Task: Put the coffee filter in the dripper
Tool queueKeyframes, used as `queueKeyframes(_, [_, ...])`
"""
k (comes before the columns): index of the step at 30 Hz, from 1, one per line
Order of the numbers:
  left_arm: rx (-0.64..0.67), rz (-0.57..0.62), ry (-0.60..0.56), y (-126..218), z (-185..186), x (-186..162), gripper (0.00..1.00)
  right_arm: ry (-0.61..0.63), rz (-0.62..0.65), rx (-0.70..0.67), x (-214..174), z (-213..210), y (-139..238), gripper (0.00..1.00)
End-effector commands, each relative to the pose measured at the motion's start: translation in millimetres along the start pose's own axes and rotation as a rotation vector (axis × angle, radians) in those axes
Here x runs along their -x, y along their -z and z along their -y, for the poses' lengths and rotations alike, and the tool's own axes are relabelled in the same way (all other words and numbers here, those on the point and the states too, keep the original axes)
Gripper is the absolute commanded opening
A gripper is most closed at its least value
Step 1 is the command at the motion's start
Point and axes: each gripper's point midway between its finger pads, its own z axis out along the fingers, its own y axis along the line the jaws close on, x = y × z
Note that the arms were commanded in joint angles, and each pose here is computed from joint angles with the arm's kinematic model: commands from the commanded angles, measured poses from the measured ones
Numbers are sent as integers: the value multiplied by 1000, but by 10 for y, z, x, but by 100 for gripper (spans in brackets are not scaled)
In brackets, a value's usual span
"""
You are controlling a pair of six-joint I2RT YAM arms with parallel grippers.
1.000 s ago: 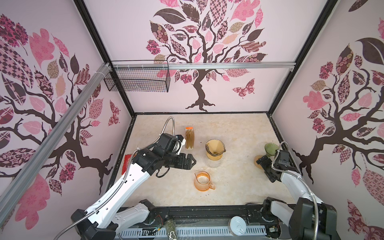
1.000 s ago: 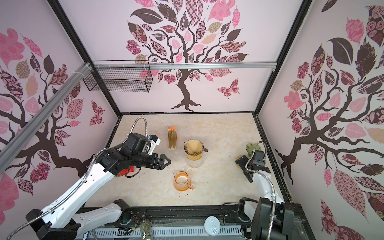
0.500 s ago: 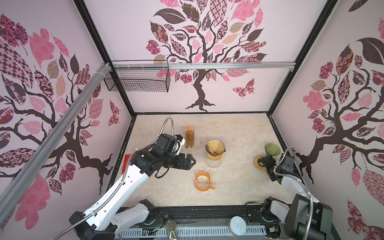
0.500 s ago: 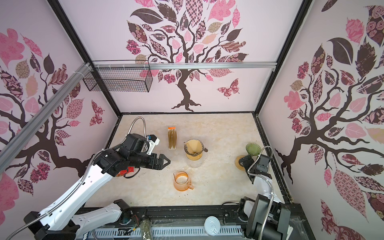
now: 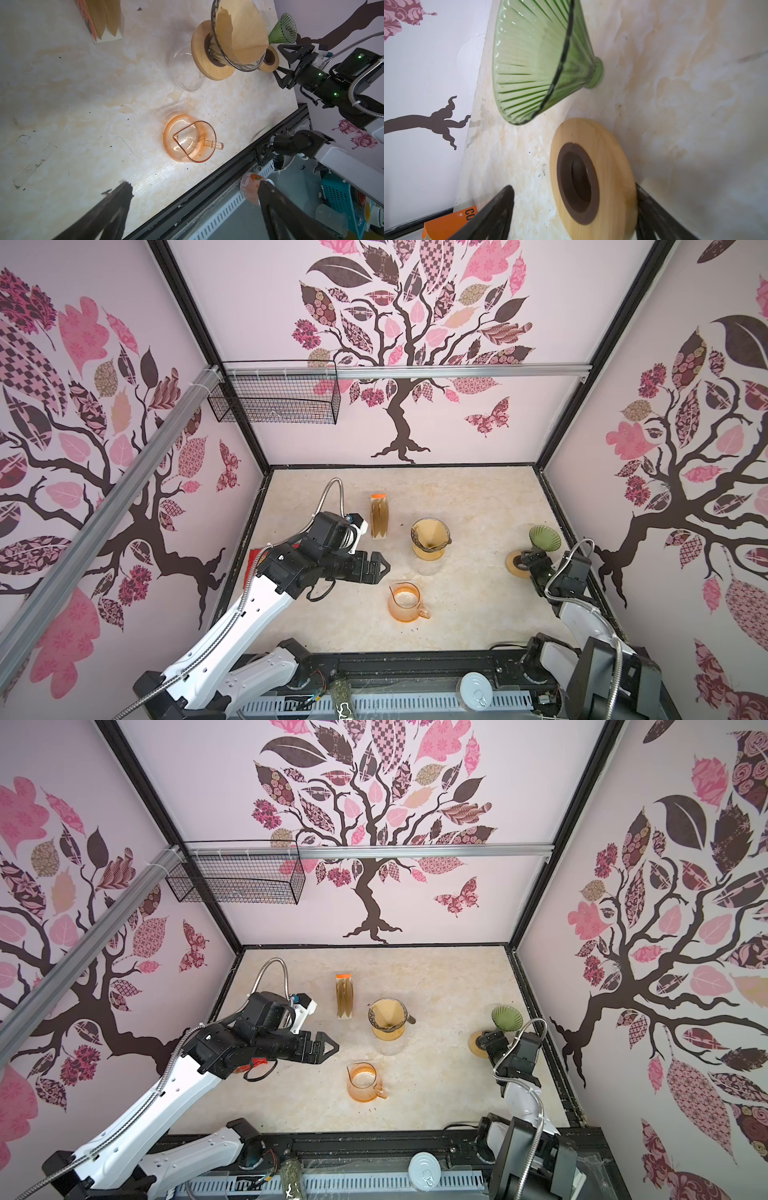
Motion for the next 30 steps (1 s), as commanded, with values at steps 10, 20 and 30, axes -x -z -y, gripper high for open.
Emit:
queueKeyframes(10, [5,-3,10,-26,-48,-42,98,0,37,24,100,-86,52,55])
queueKeyframes(20, [-3,-3,12,-20,-35,-47,98,-4,26,11,63,-27,15,42])
queueKeyframes(30, [4,-7,13,-9,-50,-72,98,-26,17,22,50,-16,-52,34])
